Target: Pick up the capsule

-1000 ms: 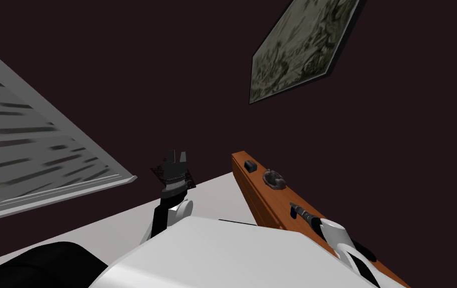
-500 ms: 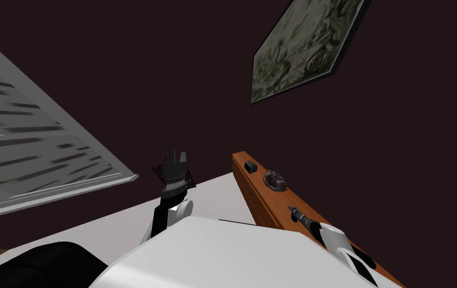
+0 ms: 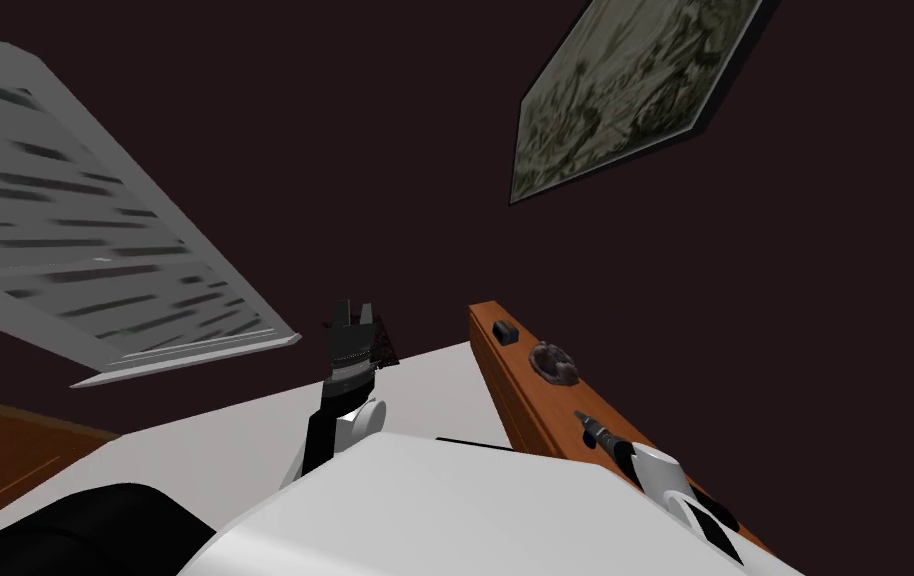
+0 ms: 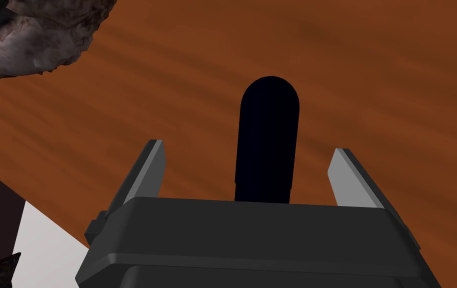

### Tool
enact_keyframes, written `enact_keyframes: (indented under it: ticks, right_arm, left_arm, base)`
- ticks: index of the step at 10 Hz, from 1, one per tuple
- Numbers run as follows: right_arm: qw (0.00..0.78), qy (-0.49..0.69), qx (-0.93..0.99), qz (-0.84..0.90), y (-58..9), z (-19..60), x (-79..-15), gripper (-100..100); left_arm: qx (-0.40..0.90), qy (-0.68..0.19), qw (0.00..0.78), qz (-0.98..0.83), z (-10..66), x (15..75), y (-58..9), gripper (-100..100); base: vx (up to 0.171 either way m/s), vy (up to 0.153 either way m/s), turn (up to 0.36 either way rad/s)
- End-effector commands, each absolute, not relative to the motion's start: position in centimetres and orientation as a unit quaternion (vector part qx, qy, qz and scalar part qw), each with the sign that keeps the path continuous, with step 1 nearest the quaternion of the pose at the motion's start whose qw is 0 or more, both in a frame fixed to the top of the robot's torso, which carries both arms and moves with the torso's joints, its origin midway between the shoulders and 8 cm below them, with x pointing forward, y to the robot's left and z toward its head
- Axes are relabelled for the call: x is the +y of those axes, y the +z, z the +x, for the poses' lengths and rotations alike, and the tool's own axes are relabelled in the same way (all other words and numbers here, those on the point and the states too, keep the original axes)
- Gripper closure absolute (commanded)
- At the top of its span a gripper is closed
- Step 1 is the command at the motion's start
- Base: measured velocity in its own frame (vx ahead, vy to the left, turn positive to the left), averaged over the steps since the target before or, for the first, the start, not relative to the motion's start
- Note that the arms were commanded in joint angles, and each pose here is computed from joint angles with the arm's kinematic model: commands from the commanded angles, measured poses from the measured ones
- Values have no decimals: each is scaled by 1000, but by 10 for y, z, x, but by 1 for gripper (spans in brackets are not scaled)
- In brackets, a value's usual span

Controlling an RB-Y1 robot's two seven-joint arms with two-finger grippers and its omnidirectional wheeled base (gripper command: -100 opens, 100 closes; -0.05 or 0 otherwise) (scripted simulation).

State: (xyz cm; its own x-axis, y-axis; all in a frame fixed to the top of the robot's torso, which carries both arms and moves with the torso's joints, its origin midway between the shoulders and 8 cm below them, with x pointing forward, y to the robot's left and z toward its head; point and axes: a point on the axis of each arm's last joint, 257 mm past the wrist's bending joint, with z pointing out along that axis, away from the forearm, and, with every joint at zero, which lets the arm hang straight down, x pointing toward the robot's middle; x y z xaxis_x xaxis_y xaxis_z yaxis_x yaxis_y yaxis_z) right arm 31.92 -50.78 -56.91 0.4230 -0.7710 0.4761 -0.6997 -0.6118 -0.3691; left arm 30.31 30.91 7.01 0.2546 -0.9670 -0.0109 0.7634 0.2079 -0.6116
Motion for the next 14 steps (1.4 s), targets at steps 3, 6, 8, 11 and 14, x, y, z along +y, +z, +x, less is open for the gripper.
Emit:
enact_keyframes:
  ticks: [3, 6, 8, 11, 14]
  right_arm:
    - [42, -315, 477, -819, -576, 321, -506, -100]
    - [29, -315, 509, -800, -582, 321, -502, -100]
    - [24, -315, 518, -795, -584, 321, -500, -100]
    - [24, -316, 513, -798, -583, 322, -500, 100]
    - [24, -316, 513, -798, -583, 322, -500, 100]
  left_arm:
    - [201, -576, 751, -253, 303, 309, 70, 0]
    - [201, -576, 751, -253, 303, 309, 70, 0]
    - [201, -576, 751, -253, 303, 309, 70, 0]
    - [201, -576, 751, -253, 303, 309, 70, 0]
    - [201, -576, 751, -253, 303, 309, 70, 0]
  base:
    - [-116, -101, 274]
    - [-122, -97, 261]
    - [-102, -70, 175]
    - [-14, -5, 0]
    - [0, 0, 0]
